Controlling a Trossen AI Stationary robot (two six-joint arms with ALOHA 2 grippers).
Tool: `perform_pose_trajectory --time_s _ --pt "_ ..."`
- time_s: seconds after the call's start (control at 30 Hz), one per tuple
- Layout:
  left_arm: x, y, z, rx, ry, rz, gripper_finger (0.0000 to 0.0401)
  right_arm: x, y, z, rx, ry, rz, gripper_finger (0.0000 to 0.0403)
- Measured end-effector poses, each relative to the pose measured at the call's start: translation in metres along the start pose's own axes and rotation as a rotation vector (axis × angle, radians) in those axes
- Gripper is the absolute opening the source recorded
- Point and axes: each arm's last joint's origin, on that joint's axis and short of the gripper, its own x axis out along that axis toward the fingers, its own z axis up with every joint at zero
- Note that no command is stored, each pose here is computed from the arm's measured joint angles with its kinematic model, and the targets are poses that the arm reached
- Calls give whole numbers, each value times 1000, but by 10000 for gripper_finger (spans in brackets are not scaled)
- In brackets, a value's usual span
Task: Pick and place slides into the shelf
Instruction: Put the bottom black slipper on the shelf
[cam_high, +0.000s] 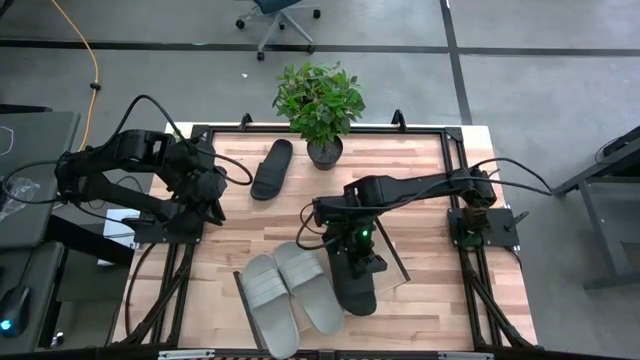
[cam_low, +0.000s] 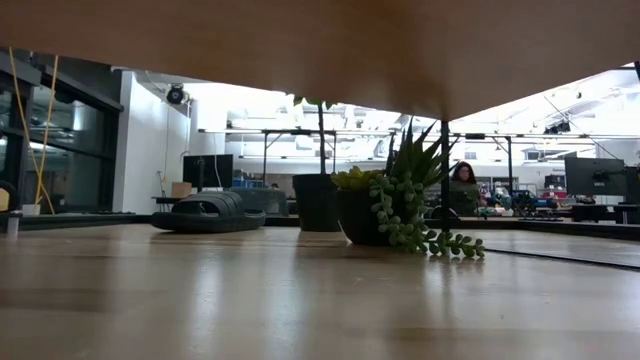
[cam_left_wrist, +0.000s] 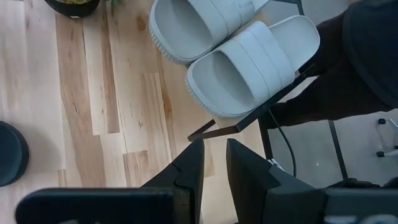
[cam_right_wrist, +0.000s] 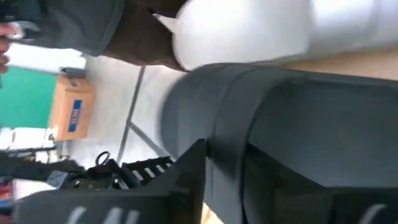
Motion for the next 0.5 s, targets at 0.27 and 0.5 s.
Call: perform_pose_trajectory --time_s 0.27,0.5 --pt "0 0 0 3 0 3 58 -2 -3 0 26 0 -41 119" --pt "0 0 2 13 -22 15 58 -4 -8 0 44 -7 -108 119"
